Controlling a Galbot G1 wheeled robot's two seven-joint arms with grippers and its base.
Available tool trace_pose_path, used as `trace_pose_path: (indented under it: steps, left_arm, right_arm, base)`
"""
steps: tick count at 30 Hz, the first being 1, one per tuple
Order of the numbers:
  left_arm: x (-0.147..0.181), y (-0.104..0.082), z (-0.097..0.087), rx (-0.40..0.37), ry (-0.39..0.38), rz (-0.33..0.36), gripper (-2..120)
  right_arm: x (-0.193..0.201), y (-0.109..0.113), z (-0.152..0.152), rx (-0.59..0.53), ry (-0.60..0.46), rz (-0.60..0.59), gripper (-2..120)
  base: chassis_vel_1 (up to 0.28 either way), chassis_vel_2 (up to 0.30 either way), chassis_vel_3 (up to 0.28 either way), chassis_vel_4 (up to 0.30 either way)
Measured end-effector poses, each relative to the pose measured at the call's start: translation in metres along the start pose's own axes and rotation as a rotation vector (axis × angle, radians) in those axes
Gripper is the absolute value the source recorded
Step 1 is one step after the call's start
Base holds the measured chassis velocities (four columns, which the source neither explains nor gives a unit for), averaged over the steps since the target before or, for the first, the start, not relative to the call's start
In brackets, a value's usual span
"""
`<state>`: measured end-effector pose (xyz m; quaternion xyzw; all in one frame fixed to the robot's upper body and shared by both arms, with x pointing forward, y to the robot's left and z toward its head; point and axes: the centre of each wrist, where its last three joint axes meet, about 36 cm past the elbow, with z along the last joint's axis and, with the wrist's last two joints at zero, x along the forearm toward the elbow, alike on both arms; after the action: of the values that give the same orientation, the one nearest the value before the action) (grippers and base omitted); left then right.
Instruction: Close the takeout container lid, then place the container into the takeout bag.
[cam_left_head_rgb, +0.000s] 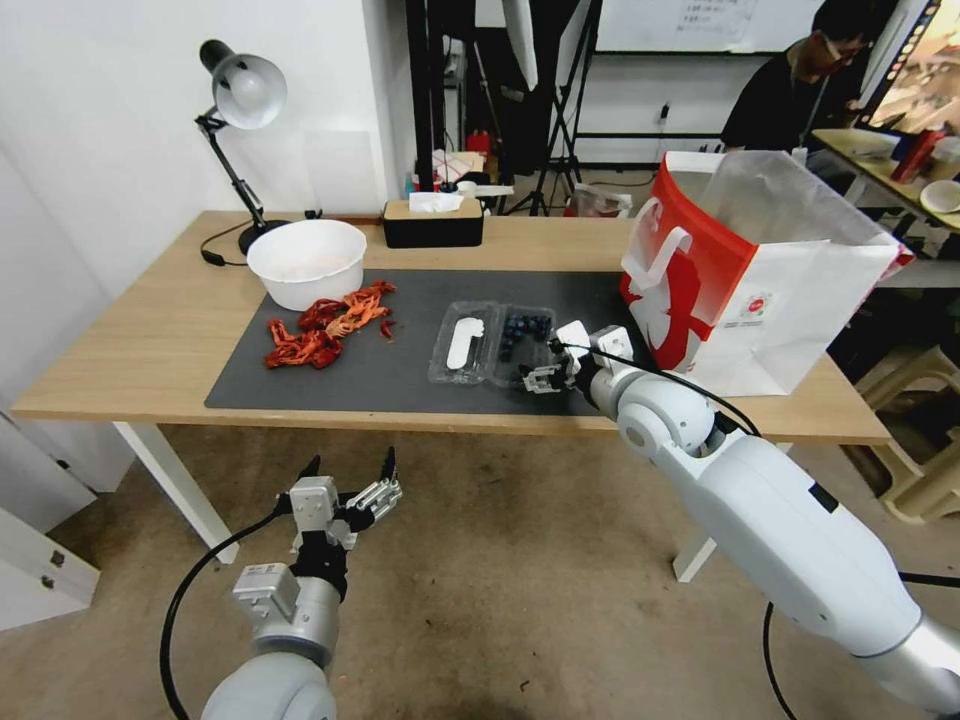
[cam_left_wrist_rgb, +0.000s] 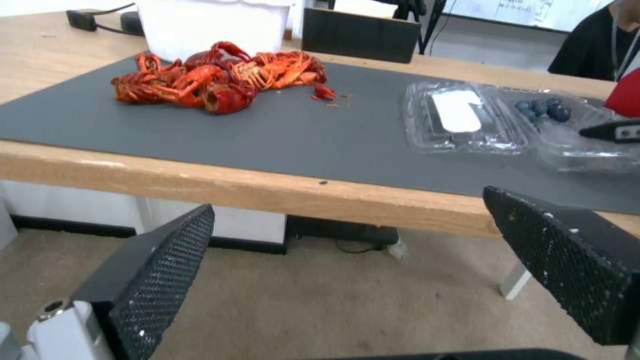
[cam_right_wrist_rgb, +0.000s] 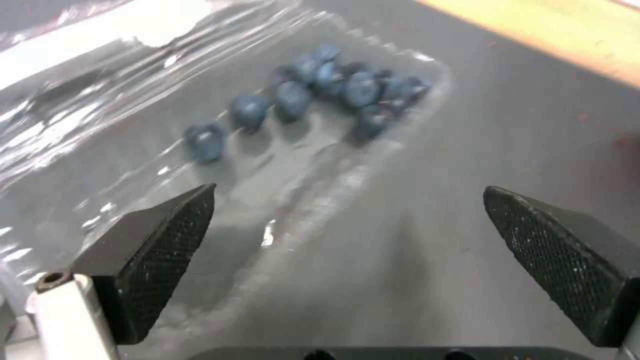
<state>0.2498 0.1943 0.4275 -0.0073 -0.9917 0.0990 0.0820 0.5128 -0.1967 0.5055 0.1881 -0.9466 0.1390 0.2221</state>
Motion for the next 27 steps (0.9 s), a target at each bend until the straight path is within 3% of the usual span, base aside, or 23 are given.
trace_pose_path:
  steps: [3, 10, 12, 18, 21, 22, 26, 27]
  left_arm:
    - [0.0, 0.001, -0.001, -0.002, -0.004, 0.0, 100]
    - [0.0, 0.001, -0.002, -0.002, -0.007, 0.0, 100]
    - [0.0, 0.002, -0.003, 0.0, -0.011, 0.003, 100]
    - [-0.001, 0.002, -0.004, 0.013, -0.02, 0.013, 100]
    - [-0.003, 0.002, -0.005, 0.032, -0.021, 0.025, 100]
    - [-0.003, 0.002, -0.005, 0.032, -0.021, 0.025, 100]
    - [-0.003, 0.001, -0.006, 0.053, -0.009, 0.039, 100]
    - [-0.003, 0.001, -0.006, 0.053, -0.009, 0.039, 100]
  right_arm:
    - [0.006, -0.003, -0.009, -0.016, -0.038, 0.009, 100]
    - [0.037, -0.006, -0.01, -0.117, -0.27, 0.01, 100]
    - [0.049, -0.003, 0.007, -0.169, -0.355, 0.001, 100]
    - [0.07, 0.004, 0.045, -0.254, -0.474, 0.005, 100]
    - [0.087, 0.016, 0.079, -0.297, -0.576, 0.034, 100]
    - [0.087, 0.016, 0.079, -0.297, -0.576, 0.034, 100]
    - [0.119, 0.042, 0.135, -0.293, -0.655, 0.131, 100]
    - [0.119, 0.042, 0.135, -0.293, -0.655, 0.131, 100]
  base:
    - [0.0, 0.0, 0.0, 0.0]
    - [0.0, 0.0, 0.0, 0.0]
    - [0.0, 0.0, 0.0, 0.0]
    - [0.0, 0.0, 0.0, 0.0]
    - [0.0, 0.0, 0.0, 0.0]
    - [0.0, 0.0, 0.0, 0.0]
    - [0.0, 0.0, 0.0, 0.0]
    - [0.0, 0.0, 0.0, 0.0]
